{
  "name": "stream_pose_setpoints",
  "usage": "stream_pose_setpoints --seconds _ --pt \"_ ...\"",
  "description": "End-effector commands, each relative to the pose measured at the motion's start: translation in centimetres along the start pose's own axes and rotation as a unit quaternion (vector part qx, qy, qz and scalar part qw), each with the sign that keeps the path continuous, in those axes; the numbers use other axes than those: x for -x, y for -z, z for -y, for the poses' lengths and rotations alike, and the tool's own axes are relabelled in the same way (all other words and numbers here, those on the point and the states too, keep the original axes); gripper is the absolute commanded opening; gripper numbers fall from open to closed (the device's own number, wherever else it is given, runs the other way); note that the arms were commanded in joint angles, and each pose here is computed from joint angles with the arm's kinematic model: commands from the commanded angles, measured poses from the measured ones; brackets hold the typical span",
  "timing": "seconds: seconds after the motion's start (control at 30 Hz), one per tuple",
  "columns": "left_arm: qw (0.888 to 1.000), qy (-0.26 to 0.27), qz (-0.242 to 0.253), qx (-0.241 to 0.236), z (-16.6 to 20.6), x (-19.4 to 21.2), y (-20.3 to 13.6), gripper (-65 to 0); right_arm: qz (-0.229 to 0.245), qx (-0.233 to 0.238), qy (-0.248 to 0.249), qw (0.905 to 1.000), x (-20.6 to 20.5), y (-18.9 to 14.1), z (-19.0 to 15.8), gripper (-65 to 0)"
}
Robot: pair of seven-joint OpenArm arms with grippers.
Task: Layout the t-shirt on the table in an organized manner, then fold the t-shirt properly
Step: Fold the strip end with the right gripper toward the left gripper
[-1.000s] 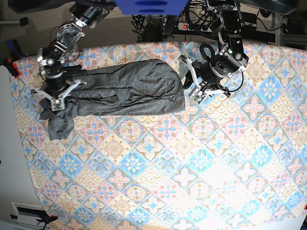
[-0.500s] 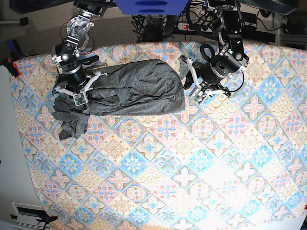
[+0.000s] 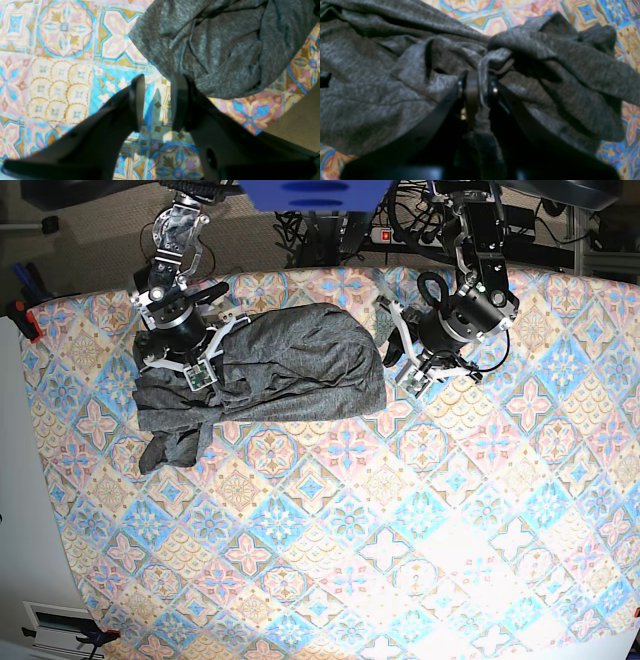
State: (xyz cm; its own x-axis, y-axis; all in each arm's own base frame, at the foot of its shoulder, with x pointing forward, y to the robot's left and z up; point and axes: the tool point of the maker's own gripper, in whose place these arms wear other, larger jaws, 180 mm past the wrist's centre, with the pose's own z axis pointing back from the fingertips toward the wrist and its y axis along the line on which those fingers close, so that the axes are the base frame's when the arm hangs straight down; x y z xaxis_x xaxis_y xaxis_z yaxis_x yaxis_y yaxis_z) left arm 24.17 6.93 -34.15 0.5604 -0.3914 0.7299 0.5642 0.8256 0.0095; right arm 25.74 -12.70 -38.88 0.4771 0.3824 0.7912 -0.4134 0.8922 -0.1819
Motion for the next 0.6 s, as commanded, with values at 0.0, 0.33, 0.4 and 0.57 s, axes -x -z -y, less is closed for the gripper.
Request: stream_pose_setpoints --seconds 0.0,0.33,0.4,0.57 --pt "1.0 0.002 0.018 0.0 0.0 -0.9 -0.3 -47.7 0.023 0.001 0.001 0.9997 -1.2 0.0 0.2 -65.0" --pt "1.0 0.002 0.016 0.002 0.2 -0.7 -0.3 -47.3 0.052 0.018 -0.029 0.998 -3.6 -1.9 0.6 -29.6" --pt "1.0 0.002 0.016 0.002 0.2 -0.7 -0.3 -47.3 0.05 0.004 -0.031 0.9983 -3.4 -2.1 -0.6 -29.6" --pt "1.0 0.002 0.016 0.002 0.2 -0.7 -0.3 -47.4 0.036 -0.058 -0.026 0.9974 -1.6 -2.9 -5.5 -29.6"
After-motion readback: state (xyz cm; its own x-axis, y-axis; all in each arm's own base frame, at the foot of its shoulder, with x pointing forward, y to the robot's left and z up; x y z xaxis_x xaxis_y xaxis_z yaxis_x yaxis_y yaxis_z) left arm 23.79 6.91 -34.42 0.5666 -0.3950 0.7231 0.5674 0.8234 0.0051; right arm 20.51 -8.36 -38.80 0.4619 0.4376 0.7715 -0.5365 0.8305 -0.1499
